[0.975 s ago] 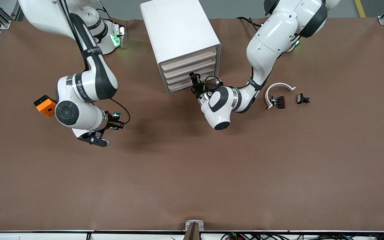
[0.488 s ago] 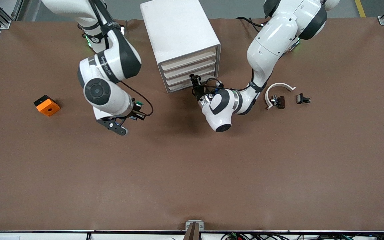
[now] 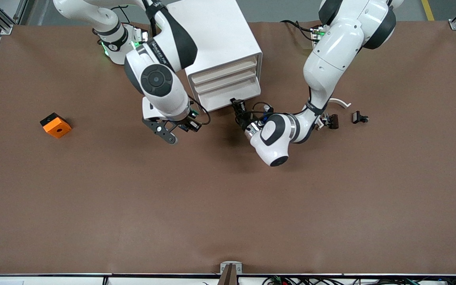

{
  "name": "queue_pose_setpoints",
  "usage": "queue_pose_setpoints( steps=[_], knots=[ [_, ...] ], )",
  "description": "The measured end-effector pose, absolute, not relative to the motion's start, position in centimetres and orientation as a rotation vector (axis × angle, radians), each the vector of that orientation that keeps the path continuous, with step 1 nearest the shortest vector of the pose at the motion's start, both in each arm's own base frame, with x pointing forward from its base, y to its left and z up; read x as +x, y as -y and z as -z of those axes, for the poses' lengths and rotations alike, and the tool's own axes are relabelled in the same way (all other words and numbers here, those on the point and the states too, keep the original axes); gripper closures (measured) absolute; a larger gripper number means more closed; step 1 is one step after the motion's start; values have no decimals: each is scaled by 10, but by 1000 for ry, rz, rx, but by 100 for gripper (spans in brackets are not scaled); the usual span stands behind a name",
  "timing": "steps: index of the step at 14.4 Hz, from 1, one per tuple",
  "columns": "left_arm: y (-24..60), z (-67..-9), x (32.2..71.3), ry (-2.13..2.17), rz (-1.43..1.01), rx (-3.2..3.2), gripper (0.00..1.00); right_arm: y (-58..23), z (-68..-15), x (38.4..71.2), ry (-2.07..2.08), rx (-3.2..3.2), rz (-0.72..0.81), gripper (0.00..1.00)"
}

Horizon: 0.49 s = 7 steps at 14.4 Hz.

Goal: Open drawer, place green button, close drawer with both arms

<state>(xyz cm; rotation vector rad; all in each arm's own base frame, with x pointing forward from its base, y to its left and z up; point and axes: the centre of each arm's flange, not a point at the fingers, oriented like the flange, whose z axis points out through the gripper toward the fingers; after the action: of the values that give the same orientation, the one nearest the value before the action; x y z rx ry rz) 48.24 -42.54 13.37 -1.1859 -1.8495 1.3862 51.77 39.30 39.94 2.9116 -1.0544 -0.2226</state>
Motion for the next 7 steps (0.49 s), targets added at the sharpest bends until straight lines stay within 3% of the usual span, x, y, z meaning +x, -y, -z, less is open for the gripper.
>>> queue_pose_setpoints(
  steps=[7],
  knots=[
    [394,-147,528,1957,-1402,-1160,86,-441,-376,496,1159,2842,213,59]
  ],
)
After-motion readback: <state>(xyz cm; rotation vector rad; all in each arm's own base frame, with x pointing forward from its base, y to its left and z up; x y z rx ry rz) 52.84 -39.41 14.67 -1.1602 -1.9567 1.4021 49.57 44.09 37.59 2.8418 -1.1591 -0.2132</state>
